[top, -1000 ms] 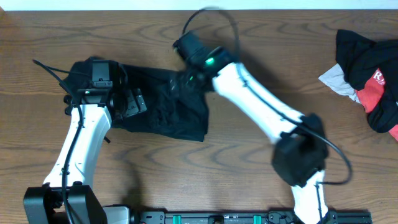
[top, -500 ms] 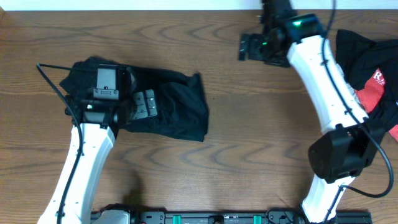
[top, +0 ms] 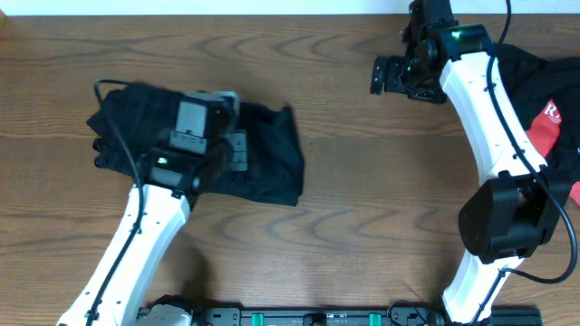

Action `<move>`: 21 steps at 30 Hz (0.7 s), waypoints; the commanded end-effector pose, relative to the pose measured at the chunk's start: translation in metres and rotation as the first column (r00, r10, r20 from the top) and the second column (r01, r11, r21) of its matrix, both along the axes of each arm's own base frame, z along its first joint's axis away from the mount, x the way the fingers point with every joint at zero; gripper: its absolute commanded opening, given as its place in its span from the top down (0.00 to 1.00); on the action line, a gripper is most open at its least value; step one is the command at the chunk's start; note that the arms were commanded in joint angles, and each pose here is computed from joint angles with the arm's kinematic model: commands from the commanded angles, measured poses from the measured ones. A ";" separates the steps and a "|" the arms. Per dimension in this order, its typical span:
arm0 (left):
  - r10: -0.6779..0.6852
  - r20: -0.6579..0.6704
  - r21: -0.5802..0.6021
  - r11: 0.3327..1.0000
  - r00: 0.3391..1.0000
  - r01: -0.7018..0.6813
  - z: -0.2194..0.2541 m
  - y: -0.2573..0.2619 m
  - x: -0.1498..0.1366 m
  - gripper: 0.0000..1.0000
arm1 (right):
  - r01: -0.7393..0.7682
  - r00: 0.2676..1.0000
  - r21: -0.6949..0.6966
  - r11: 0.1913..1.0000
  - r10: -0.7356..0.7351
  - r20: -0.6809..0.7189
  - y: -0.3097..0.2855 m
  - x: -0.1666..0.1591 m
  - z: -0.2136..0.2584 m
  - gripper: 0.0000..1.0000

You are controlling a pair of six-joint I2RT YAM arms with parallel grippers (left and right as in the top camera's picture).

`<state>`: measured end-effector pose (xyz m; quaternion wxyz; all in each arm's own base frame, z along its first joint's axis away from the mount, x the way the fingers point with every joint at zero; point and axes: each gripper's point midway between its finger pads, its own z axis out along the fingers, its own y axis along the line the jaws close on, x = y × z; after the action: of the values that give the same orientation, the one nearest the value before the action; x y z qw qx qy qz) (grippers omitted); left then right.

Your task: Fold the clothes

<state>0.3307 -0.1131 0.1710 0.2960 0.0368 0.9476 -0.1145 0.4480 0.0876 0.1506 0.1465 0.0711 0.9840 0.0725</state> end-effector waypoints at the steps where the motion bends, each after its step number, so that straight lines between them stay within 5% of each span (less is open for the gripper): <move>1: 0.001 0.037 0.093 0.996 0.999 -0.004 -0.006 0.002 0.008 0.94 | -0.016 1.000 -0.015 1.000 0.016 -0.026 -0.004 -0.003 -0.013 0.01; 12: -0.038 -0.101 0.161 0.986 0.994 0.054 -0.066 -0.019 0.009 0.94 | -0.024 0.999 -0.017 1.000 0.023 -0.028 -0.004 -0.004 -0.018 0.01; 21: 0.071 -0.299 0.196 0.980 0.952 -0.011 -0.119 -0.011 -0.011 0.94 | -0.024 0.999 -0.017 1.000 0.023 -0.028 -0.004 -0.004 -0.018 0.01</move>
<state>0.3309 -0.1308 0.0750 0.1843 0.0545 0.9807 -0.0369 0.4438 0.0869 0.1370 0.1360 0.0620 0.9864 0.0685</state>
